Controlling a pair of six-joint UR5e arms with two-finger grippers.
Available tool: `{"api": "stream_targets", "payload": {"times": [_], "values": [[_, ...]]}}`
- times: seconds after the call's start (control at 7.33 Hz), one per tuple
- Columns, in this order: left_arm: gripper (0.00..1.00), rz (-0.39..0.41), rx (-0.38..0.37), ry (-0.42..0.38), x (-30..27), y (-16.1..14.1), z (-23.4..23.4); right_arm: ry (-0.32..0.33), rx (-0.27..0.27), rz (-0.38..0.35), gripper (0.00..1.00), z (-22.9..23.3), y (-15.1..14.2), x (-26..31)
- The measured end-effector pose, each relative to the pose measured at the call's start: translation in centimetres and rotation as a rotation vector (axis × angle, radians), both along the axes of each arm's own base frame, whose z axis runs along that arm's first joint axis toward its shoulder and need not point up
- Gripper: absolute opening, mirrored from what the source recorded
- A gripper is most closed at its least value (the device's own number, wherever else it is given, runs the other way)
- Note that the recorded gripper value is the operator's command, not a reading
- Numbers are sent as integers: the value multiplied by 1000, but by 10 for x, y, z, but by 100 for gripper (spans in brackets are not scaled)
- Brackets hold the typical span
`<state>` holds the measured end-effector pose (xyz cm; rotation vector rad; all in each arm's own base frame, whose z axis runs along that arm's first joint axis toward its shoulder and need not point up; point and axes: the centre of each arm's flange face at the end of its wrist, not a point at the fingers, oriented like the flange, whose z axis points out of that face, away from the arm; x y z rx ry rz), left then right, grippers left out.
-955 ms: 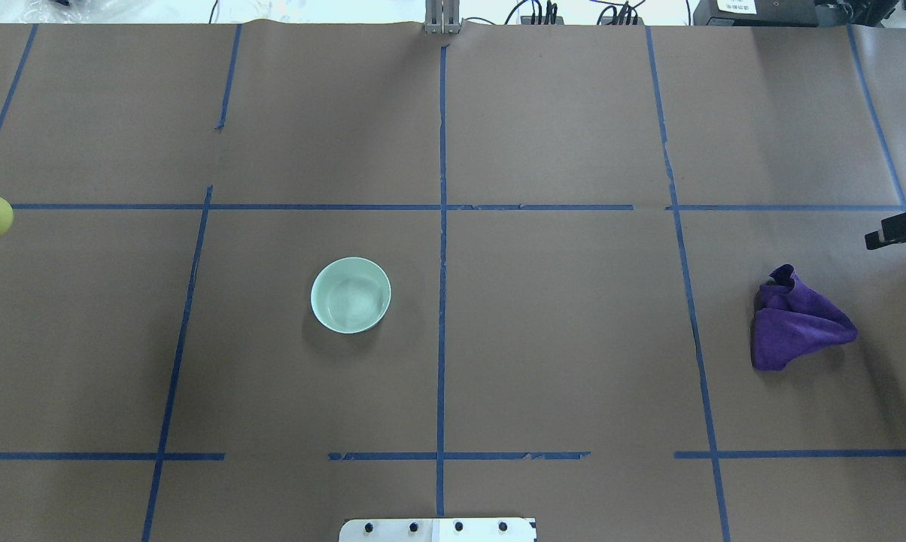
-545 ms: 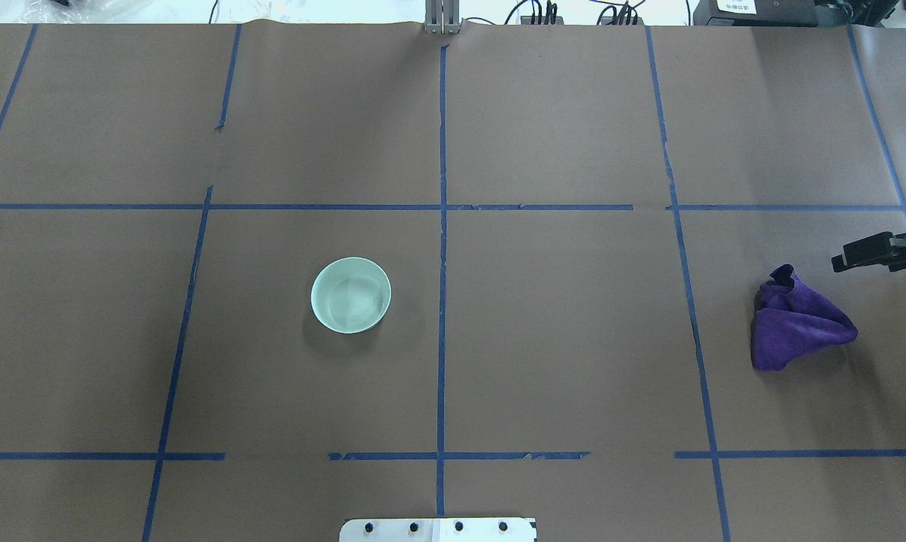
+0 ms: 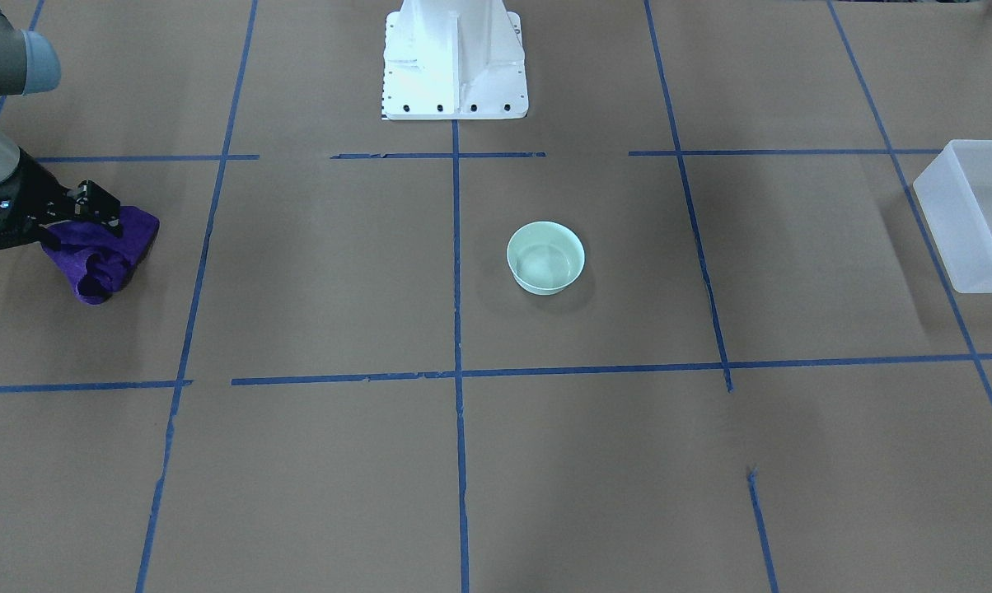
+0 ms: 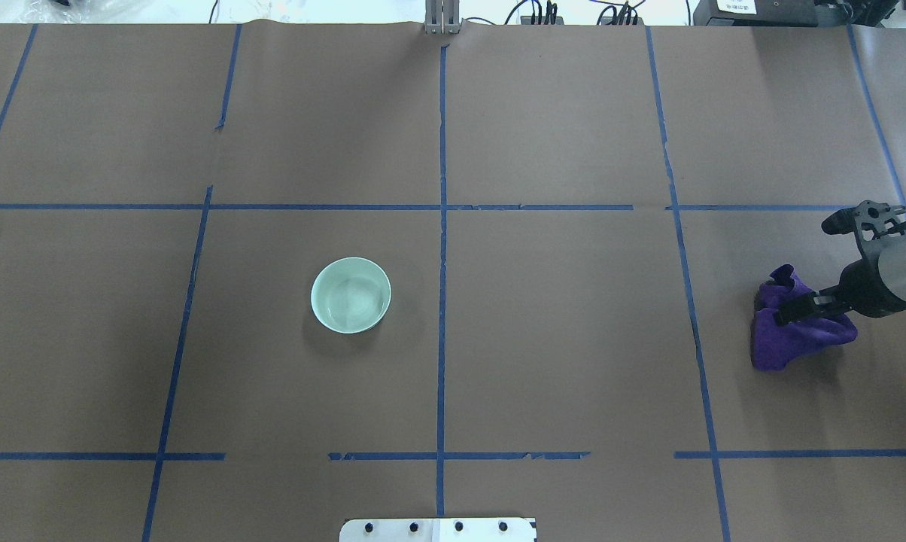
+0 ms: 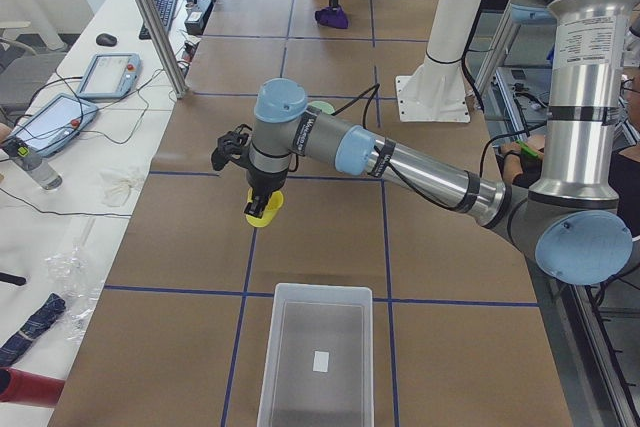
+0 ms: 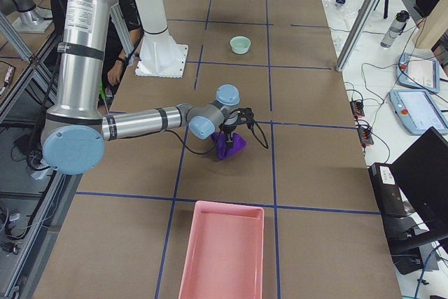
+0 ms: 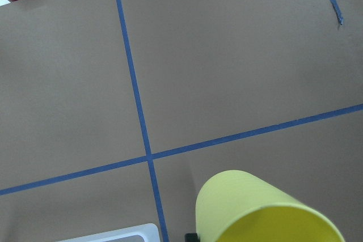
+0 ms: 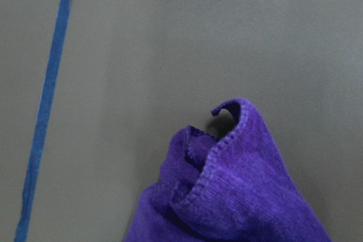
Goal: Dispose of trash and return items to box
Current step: 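Carry the yellow cup toward the bin while the right gripper grasps the purple cloth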
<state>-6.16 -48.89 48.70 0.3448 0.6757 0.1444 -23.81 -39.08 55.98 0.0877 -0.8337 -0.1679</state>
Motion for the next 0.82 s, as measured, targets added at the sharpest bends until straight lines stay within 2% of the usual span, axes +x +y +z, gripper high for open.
{"api": "stream_targets", "payload": {"times": [0.27, 0.41, 0.55, 0.68, 0.82], "values": [[0, 5, 3, -8, -8, -2, 7, 30, 1, -17, 100, 10, 10, -8], [0, 6, 3, -9, -9, -2, 8, 40, -7, -21, 92, 15, 14, -7], [0, 11, 3, -14, -10, -3, 12, 51, -16, -23, 31, 21, 16, -6], [0, 19, 4, -36, -16, -4, 22, 58, -22, -23, 0, 24, 17, -6], [0, 26, 4, -74, -26, -7, 36, 61, -24, -24, 0, 26, 17, -6]]}}
